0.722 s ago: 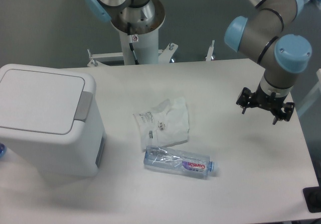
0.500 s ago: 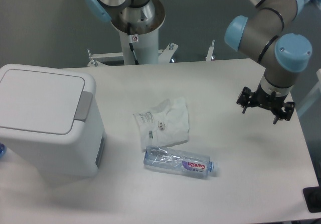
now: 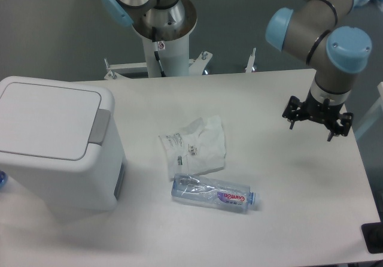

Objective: Open the trash can
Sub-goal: 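Move the open gripper across the table toward the trash can lid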

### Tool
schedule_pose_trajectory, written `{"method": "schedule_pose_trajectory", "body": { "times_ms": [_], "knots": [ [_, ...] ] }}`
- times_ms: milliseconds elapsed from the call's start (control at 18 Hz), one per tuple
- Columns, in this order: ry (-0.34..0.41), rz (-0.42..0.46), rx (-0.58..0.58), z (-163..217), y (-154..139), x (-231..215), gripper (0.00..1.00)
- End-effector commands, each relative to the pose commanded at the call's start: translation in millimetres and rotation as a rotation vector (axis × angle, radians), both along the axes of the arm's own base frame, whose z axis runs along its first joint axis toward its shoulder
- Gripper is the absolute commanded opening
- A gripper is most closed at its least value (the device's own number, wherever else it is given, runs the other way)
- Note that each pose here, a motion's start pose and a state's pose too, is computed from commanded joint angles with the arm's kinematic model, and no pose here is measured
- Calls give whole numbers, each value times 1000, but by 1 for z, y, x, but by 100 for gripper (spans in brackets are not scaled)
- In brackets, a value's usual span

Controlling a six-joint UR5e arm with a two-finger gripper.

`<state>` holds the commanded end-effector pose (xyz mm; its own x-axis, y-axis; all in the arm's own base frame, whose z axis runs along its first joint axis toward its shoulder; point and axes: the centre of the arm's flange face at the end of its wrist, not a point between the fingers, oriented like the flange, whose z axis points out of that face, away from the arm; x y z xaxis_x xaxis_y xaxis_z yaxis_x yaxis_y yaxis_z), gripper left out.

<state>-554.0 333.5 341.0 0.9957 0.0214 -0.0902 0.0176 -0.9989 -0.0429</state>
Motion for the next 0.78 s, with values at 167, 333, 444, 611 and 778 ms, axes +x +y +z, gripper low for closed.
{"method": "schedule_pose_trajectory", "body": {
  "times_ms": [167, 333, 444, 611, 778],
  "knots": [
    [-26, 57, 3, -7, 4, 29, 100],
    [-41, 79, 5, -11, 23, 51, 100],
    [-35, 123, 11, -1, 35, 64, 100],
    [-61, 131, 17, 1, 46, 78, 100],
    [-83, 196, 42, 22, 58, 101, 100]
  ]
}}
